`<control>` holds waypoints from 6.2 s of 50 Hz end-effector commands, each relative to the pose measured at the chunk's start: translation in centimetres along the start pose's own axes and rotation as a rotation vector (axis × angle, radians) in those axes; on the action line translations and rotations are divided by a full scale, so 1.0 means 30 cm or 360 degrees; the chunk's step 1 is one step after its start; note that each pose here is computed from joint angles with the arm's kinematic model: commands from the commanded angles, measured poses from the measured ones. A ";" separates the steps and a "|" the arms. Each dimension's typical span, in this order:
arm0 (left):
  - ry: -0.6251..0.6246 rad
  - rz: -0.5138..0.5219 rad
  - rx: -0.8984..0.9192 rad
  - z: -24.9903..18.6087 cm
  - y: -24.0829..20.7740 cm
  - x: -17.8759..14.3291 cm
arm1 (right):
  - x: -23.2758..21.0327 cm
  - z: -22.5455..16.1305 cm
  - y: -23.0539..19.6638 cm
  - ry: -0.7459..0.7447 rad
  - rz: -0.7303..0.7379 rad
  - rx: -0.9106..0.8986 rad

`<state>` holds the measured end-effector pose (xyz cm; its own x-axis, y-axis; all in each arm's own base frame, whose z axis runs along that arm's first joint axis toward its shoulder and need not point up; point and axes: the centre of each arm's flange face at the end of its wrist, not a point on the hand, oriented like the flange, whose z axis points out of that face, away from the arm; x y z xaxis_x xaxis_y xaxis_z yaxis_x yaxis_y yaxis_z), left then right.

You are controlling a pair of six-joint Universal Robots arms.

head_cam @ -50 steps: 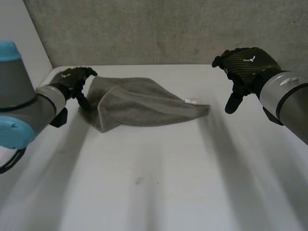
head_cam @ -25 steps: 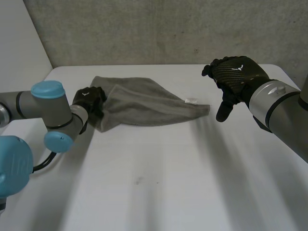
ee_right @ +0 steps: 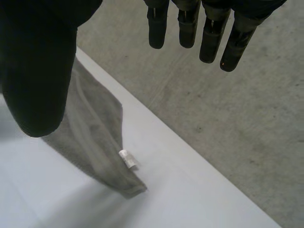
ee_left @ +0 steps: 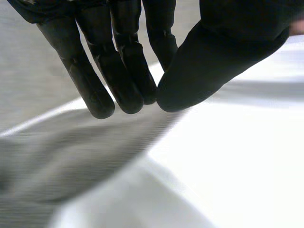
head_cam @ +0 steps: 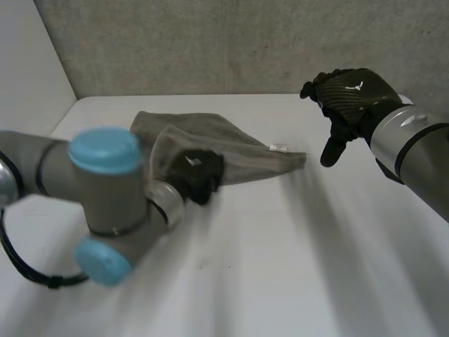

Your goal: Fold the towel.

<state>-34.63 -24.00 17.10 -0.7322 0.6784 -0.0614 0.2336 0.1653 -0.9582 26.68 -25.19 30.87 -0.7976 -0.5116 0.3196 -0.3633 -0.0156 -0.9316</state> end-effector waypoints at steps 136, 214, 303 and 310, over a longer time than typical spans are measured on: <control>-0.0358 -0.0125 0.0149 -0.147 -0.109 -0.184 | -0.192 -0.108 0.308 -0.0771 -0.0700 -0.0336; -0.0229 -0.0369 -0.0125 -0.249 0.053 -0.112 | -0.402 0.061 0.435 -0.1089 -0.0827 0.0023; -0.0326 -0.0142 0.0190 -0.280 -0.226 -0.159 | -0.127 -0.042 0.066 -0.0264 -0.0312 -0.0047; -0.0199 -0.0117 -0.0039 -0.329 -0.083 -0.051 | -0.219 -0.052 0.062 -0.0387 -0.0160 -0.0009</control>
<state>-27.39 -21.78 25.85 -0.8554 0.5169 -0.0326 0.1155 0.1290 -0.9849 28.71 -22.03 27.99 -0.6211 -0.6456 0.4443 -0.5081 -0.0998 -0.8555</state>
